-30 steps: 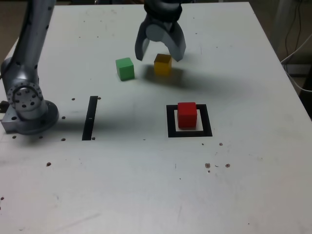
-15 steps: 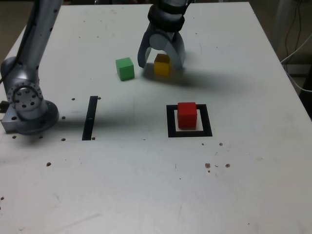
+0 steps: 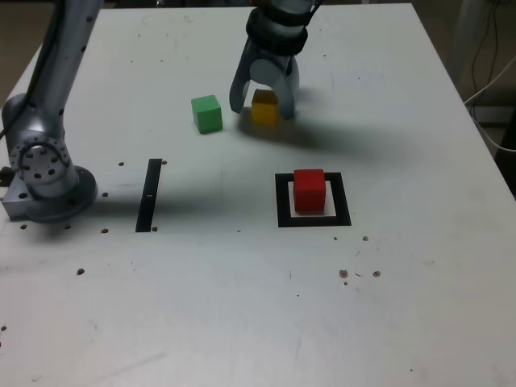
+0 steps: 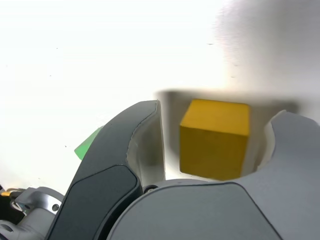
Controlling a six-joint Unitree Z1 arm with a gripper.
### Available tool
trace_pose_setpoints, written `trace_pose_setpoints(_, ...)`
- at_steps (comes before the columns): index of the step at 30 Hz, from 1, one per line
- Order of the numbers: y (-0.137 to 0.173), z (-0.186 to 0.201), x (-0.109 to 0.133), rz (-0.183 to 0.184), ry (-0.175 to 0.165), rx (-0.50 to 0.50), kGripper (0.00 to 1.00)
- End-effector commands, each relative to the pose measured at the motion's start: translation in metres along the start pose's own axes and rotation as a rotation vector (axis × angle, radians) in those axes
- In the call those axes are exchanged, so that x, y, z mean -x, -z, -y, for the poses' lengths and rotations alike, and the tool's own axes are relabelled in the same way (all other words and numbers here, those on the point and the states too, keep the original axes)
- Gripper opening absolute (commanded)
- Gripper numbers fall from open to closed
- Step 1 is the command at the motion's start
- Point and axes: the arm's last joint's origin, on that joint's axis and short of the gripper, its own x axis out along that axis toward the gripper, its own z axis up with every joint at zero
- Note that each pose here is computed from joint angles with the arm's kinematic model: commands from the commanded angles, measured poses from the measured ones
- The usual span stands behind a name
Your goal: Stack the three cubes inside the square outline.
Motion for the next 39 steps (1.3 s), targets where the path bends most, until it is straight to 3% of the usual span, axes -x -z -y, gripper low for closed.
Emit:
trace_pose_setpoints(1, 0.0, 0.001, 0.001, 0.002, -0.003, -0.001, 0.35)
trace_pose_setpoints(24, -0.001, 0.003, 0.004, 0.008, -0.001, -0.005, 0.34)
trace_pose_setpoints(34, 0.009, 0.033, 0.05, 0.052, -0.035, -0.033, 0.34)
trace_pose_setpoints(39, 0.013, 0.06, 0.078, 0.072, -0.031, -0.037, 0.34)
